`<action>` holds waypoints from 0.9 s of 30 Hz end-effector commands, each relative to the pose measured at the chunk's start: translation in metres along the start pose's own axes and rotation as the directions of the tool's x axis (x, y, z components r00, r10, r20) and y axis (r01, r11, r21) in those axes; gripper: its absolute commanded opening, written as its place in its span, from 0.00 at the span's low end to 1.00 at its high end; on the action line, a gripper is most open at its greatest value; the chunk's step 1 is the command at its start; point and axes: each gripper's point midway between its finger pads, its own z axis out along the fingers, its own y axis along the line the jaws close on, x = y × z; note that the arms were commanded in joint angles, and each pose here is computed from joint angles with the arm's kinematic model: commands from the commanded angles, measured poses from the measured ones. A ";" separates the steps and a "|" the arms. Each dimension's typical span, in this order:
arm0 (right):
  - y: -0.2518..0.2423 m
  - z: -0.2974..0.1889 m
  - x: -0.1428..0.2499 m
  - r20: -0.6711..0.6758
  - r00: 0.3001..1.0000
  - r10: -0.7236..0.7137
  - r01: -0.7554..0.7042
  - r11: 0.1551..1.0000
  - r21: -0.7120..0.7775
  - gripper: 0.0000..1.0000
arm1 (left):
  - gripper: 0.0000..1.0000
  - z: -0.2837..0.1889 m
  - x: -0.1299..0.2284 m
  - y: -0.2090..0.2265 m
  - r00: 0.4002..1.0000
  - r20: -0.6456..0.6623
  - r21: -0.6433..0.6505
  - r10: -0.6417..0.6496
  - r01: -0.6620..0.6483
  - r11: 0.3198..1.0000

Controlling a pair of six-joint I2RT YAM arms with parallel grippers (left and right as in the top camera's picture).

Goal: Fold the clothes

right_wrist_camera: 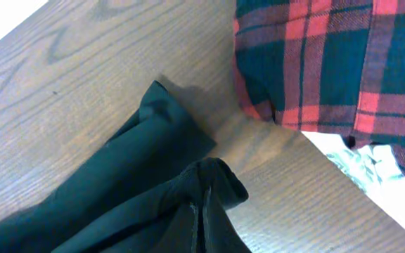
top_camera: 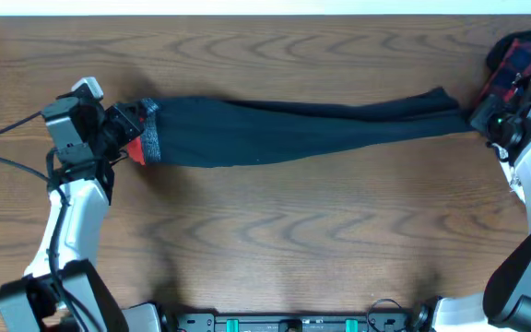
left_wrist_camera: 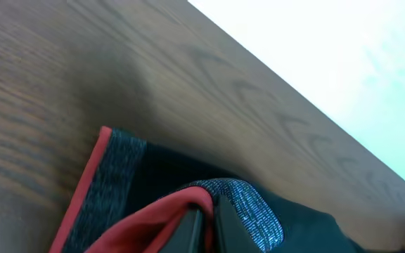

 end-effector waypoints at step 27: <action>0.026 0.056 -0.015 0.109 0.994 0.026 -0.026 1.000 -0.003 0.01 | 0.06 0.028 -0.022 0.022 0.989 0.116 -0.145 0.089 -0.072 0.987</action>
